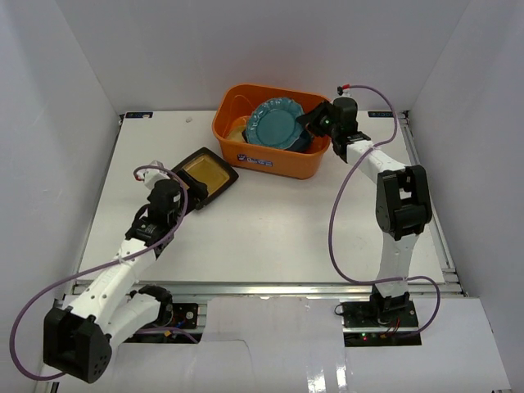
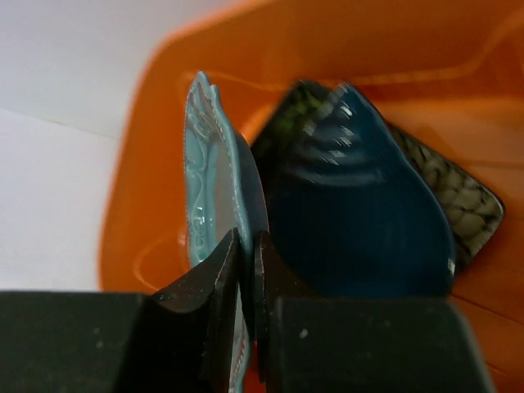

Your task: Place the plates into the plastic bin on the countertop

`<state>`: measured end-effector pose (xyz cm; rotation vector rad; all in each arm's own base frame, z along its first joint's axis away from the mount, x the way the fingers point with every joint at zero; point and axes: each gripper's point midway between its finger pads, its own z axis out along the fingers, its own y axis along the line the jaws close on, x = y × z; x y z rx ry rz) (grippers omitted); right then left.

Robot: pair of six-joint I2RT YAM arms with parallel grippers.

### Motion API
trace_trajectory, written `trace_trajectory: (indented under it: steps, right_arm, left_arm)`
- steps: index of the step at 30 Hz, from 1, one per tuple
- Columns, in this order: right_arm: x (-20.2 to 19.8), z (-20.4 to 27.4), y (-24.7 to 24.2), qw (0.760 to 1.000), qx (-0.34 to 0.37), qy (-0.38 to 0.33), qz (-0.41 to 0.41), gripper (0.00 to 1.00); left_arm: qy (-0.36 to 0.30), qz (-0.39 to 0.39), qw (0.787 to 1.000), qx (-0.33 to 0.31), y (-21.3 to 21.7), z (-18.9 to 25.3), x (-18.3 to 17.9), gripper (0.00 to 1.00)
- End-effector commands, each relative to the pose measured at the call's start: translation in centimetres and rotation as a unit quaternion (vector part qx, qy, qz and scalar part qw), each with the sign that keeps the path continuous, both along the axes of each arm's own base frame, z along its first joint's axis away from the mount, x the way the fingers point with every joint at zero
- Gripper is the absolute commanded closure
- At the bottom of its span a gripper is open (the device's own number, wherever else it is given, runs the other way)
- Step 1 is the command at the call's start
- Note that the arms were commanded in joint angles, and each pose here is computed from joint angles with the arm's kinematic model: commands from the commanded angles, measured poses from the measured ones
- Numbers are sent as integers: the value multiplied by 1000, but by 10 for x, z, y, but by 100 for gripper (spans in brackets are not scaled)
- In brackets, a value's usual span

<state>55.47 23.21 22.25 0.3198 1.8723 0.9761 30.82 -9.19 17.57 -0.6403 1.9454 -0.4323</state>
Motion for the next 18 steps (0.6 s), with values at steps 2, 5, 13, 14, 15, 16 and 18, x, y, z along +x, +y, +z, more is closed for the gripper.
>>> trace_trajectory:
  steps: [2,5,13,14,15,16,18]
  right_arm:
    - [10,70,9,995,59,-74,27,92]
    - [15,48,8,997,46,-51,25,92]
    - [9,12,2,1000,8,-15,19,39]
    - [6,15,0,1000,0,-23,19,33]
    - [4,18,-2,999,-5,-27,19,28]
    - [2,21,-2,999,-9,-31,18,20]
    - [-6,33,-6,999,-15,-46,20,8]
  left_arm:
    - [0,35,999,-41,10,-9,16,6]
    - [25,50,997,-47,19,-34,22,6]
    - [94,67,992,-58,41,-93,36,6]
    - [87,62,992,-64,40,-93,41,6]
    - [87,61,992,-68,40,-98,44,6]
    - [80,63,992,-72,43,-98,47,6]
    - [61,59,992,-92,42,-100,52,6]
